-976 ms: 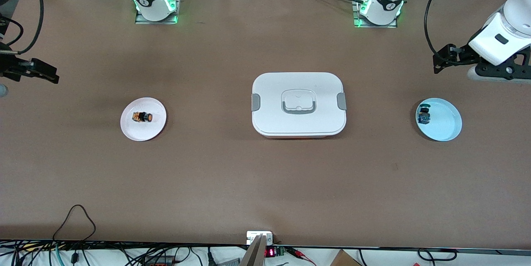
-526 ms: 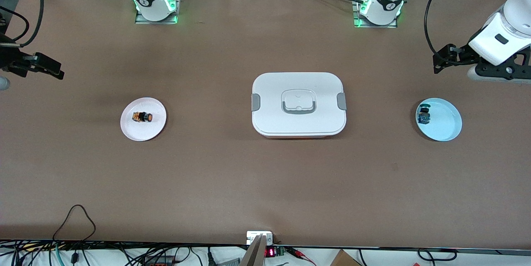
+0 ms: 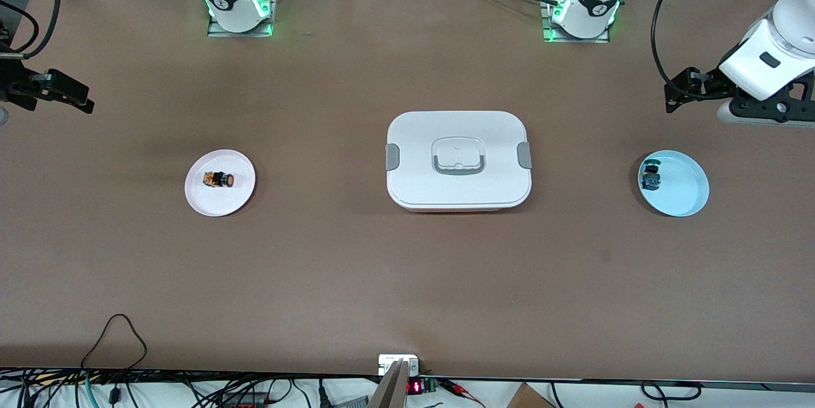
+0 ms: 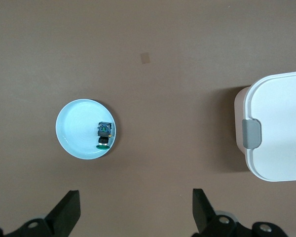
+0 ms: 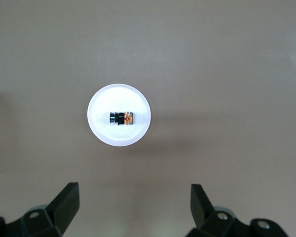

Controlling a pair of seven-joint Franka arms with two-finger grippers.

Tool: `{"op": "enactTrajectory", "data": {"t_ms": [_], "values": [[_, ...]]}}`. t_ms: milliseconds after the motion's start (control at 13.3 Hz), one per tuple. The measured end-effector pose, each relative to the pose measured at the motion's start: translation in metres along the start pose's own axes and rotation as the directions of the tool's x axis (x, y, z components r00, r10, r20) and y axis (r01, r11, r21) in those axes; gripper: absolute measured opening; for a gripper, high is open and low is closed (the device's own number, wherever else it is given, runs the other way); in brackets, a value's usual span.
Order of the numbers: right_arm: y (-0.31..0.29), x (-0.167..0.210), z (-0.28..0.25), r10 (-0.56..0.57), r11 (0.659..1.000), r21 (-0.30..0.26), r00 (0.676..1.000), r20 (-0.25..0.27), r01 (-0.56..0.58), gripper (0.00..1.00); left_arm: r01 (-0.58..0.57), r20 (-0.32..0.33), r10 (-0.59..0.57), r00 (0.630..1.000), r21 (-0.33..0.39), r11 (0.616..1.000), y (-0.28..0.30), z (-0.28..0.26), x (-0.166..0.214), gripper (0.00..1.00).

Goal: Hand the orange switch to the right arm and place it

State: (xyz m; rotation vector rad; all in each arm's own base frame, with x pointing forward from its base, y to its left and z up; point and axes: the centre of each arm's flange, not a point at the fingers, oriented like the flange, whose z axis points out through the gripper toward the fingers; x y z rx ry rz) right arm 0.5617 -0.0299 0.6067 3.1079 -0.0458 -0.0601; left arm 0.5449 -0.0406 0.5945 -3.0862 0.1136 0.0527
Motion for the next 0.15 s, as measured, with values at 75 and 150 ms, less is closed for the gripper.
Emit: {"op": "enactTrajectory", "data": {"t_ms": [75,150], "values": [[-0.0002,0.0000,-0.0001,0.000,1.000,0.002,1.000,0.000,0.000,1.00,0.000,0.000,0.000,1.000,0.000,1.000,0.0000,0.0000,0.0000,1.00],[-0.0003,0.0000,-0.0001,-0.001,1.000,0.002,1.000,0.000,0.001,1.00,0.000,0.000,0.000,1.000,0.000,1.000,0.0000,0.0000,0.0000,1.00]]}}
